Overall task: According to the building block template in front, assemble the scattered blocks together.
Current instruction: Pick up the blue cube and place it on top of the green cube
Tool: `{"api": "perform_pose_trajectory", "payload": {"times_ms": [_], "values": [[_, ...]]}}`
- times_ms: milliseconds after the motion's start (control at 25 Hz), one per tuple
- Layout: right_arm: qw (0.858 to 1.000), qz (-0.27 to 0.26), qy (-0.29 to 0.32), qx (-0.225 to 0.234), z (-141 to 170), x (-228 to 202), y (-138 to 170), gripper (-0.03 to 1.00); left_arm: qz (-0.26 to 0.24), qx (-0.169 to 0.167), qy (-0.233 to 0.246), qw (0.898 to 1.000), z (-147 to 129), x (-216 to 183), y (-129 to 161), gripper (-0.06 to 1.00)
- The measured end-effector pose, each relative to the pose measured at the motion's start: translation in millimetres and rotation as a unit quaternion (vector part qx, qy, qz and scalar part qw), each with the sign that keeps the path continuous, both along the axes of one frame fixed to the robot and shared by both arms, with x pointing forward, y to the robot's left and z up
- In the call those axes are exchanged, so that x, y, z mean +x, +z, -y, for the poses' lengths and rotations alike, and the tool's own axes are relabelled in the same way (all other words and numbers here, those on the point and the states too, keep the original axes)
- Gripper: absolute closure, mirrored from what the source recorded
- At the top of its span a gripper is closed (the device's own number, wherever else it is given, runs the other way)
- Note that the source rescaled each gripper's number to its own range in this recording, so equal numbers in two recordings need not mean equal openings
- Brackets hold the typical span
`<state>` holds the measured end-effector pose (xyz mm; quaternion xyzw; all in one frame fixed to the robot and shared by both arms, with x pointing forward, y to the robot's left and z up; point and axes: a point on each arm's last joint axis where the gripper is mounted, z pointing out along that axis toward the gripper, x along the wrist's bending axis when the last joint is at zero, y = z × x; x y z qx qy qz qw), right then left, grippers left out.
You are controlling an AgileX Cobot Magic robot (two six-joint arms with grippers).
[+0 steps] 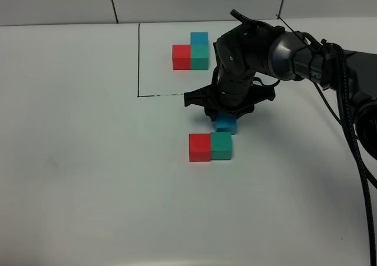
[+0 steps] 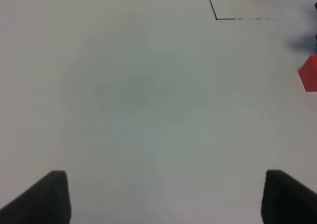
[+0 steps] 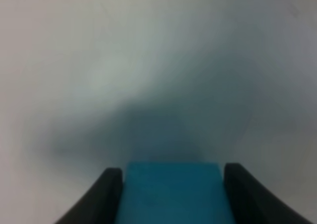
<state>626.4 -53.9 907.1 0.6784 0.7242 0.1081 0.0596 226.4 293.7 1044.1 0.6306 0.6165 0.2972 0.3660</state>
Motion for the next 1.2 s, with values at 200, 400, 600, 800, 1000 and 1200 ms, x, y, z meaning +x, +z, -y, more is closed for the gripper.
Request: {"api": "perform_pose_trajectory", "payload": {"times_ms": [200,400,600,800,1000,1200], "values": [[1.0,-0.003,-0.001,0.003,-1.8,0.0,-5.3,0.96,0.0,0.0,0.0,1.0,0.0,0.0,0.0,0.19],[1.0,-0.003,0.002,0.003,-4.4,0.0,-7.1,0.96,0.0,0.0,0.0,1.0,0.0,0.0,0.0,0.19],[1.0,-0.005,-0.003,0.006,-4.9,-0.1,-7.5,0.96,0.0,0.0,0.0,1.0,0.0,0.0,0.0,0.19],[1.0,-0.008,-0.016,0.018,-6.6,-0.3,-7.7,0.96,0.0,0.0,0.0,1.0,0.0,0.0,0.0,0.19],[0.999,-0.008,-0.023,0.024,-7.3,-0.2,-7.6,0.96,0.0,0.0,0.0,1.0,0.0,0.0,0.0,0.19],[0.999,-0.011,-0.025,0.022,-6.9,-0.6,-7.4,0.96,0.0,0.0,0.0,1.0,0.0,0.0,0.0,0.19]]}}
